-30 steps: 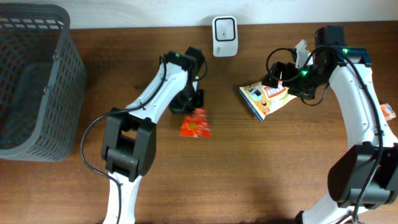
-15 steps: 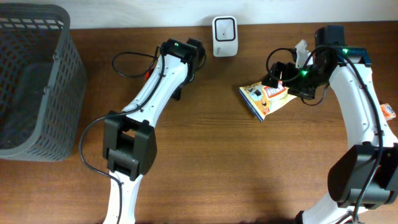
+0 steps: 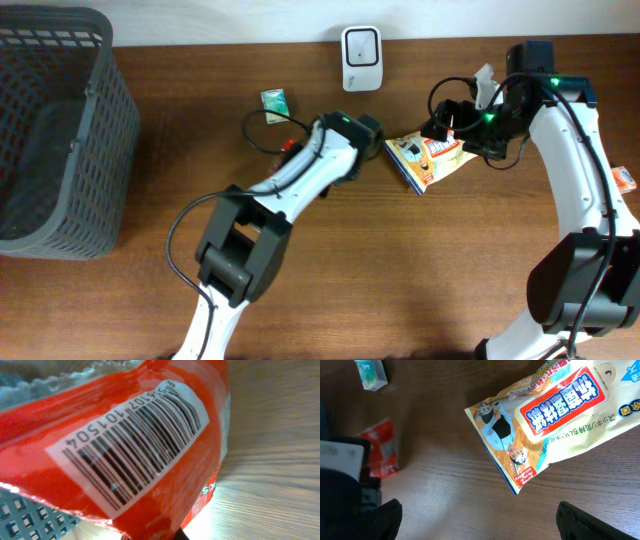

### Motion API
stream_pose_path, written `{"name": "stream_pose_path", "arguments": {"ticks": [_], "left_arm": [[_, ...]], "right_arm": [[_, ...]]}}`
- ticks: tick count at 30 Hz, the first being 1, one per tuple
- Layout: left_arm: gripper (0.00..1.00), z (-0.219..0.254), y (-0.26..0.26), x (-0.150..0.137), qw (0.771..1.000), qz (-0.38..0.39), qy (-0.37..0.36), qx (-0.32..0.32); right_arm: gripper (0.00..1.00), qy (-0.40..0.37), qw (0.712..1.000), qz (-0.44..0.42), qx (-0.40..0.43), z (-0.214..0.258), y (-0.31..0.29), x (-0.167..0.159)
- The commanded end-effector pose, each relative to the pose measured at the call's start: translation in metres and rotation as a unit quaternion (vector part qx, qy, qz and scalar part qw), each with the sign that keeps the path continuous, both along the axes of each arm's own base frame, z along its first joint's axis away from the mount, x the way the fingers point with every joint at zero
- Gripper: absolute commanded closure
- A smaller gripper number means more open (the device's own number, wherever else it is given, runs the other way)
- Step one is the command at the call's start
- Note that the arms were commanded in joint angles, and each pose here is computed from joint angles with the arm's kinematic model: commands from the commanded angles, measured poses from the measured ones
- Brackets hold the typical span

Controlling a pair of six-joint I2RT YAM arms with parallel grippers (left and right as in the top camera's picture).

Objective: Scan the item barcode

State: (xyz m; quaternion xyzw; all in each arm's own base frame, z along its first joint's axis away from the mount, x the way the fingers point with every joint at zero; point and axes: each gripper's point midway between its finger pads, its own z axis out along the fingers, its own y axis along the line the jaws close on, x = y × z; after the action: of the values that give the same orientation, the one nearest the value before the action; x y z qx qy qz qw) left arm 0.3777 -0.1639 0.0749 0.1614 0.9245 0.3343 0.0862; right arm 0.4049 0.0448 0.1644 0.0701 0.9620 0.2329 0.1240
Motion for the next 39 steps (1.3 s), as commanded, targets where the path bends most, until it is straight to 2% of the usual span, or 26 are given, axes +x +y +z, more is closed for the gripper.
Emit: {"name": "stream_pose_path", "arguments": {"ticks": [1,3,11,14,15,18,21,22,27,28,29,30,34,38,39], "left_arm": [[0.97,-0.013,-0.031,-0.015,0.999,-0.005,0.008,-0.041],[0.93,-0.019,-0.048,-0.025,0.997,-0.01,0.025,-0.069],[0.96,-0.038,-0.098,-0.071,0.978,-0.009,0.12,-0.173],[0.96,-0.037,-0.104,-0.076,0.972,-0.004,0.135,-0.19],[0.91,-0.031,-0.107,-0.076,0.97,-0.002,0.139,-0.2],[0.87,-0.003,-0.117,-0.071,0.961,0.006,0.144,-0.237],[0.58,0.042,-0.129,-0.061,0.947,-0.017,0.146,-0.287],[0.52,0.052,-0.13,-0.058,0.944,-0.022,0.144,-0.295],[0.49,0.106,-0.115,-0.034,0.938,-0.018,0.096,-0.332],[0.4,0.115,-0.11,-0.024,0.936,-0.016,0.081,-0.342],[0.07,0.123,-0.101,-0.014,0.934,-0.007,0.065,-0.351],[0.01,0.126,-0.093,-0.007,0.933,0.001,0.055,-0.356],[0.01,0.126,-0.043,0.023,0.932,0.062,0.03,-0.355],[0.01,0.122,0.032,0.051,0.939,0.155,-0.025,-0.305],[0.01,0.119,0.047,0.055,0.937,0.178,-0.032,-0.298]], "right_arm": [[0.02,0.003,1.0,0.004,-0.005,-0.004,0.0,0.0],[0.02,0.003,1.0,0.004,-0.005,-0.004,0.0,0.0],[0.02,0.003,1.0,0.004,-0.005,-0.004,0.0,0.0],[0.02,0.003,1.0,0.004,-0.005,-0.004,0.0,0.0],[0.01,0.003,1.0,0.004,-0.005,-0.004,0.0,0.0],[0.02,0.003,1.0,0.004,-0.005,-0.004,0.0,0.0],[0.02,0.002,1.0,0.004,-0.005,-0.004,0.0,0.0],[0.02,0.002,1.0,0.004,-0.005,-0.004,0.0,0.0],[0.02,0.022,1.0,0.005,0.003,-0.005,0.003,-0.009],[0.02,0.027,0.999,0.009,0.017,-0.003,0.007,-0.012],[0.02,0.031,0.999,0.015,0.034,-0.002,0.014,-0.014],[0.02,0.036,0.998,0.02,0.045,-0.001,0.019,-0.017],[0.02,0.063,0.995,0.057,0.046,-0.01,0.045,-0.035],[0.02,0.078,0.991,0.108,0.032,-0.037,0.085,-0.052],[0.02,0.088,0.991,0.098,0.033,-0.047,0.095,-0.055]]}}
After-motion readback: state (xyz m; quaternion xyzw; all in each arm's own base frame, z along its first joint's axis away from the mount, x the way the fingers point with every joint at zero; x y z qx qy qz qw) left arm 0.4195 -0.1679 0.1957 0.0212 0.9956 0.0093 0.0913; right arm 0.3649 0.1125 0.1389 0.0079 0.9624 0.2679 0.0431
